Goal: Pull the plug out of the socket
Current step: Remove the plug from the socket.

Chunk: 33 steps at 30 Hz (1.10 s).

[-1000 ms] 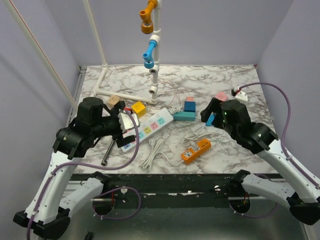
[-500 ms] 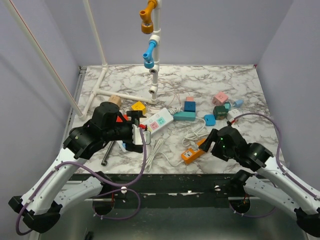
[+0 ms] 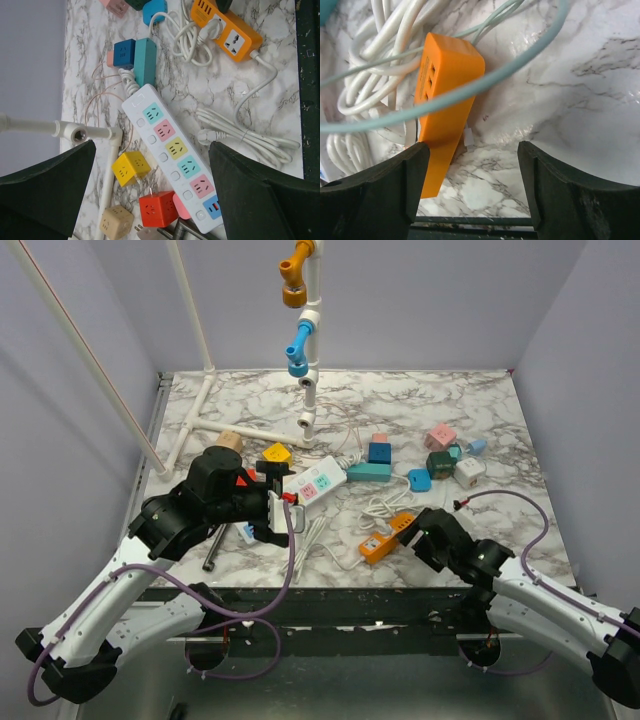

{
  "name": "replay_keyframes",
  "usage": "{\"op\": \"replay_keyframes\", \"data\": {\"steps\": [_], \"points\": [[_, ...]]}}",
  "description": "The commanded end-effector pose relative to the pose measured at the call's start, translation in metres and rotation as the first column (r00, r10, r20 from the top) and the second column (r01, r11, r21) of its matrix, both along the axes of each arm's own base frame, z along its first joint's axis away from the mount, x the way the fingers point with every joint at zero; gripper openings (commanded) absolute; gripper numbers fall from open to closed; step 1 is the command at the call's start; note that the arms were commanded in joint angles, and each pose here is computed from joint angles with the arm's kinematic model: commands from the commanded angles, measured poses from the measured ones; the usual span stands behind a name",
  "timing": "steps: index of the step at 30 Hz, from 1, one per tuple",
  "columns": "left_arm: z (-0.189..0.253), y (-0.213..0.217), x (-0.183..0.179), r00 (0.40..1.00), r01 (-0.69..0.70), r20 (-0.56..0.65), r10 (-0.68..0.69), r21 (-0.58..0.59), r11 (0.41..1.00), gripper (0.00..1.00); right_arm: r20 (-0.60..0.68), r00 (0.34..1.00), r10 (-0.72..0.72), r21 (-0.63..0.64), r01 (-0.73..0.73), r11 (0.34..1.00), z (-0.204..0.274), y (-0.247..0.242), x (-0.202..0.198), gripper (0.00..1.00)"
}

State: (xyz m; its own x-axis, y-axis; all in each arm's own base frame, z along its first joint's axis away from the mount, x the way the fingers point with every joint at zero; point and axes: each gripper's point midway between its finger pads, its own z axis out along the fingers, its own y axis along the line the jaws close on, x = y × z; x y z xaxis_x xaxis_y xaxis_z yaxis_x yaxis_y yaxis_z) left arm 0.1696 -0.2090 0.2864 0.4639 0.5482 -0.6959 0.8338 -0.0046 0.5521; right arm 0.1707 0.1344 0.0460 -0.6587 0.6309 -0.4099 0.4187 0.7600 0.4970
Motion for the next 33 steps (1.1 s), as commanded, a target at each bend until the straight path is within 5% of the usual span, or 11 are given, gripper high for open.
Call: {"op": "replay_keyframes", "data": {"steps": [1,15,23,29,33], "points": [[-0.006,-0.001,0.003,1.0,-0.009,0.002,0.009,0.012,1.0,0.98,0.138,0.983,-0.124,0.084,0.113,0.99,0.013,0.002,0.028,0.79],[-0.026,-0.008,0.006,0.999,-0.003,-0.051,0.005,0.037,0.999,0.99,0.268,0.951,-0.155,0.124,0.126,0.984,0.036,0.004,0.049,0.75],[-0.023,-0.021,0.013,0.998,0.008,-0.07,-0.006,0.028,1.0,0.98,0.172,0.975,-0.142,0.068,0.132,0.989,0.009,0.012,0.05,0.73],[-0.021,-0.025,0.011,0.998,0.027,-0.064,-0.026,0.026,0.999,0.98,0.212,0.963,-0.164,0.078,0.151,0.985,0.01,0.012,0.059,0.63],[-0.03,-0.031,0.004,0.995,0.077,-0.07,-0.074,0.036,0.996,0.98,0.235,0.958,-0.165,0.091,0.147,0.985,0.013,0.017,0.066,0.46]]}}
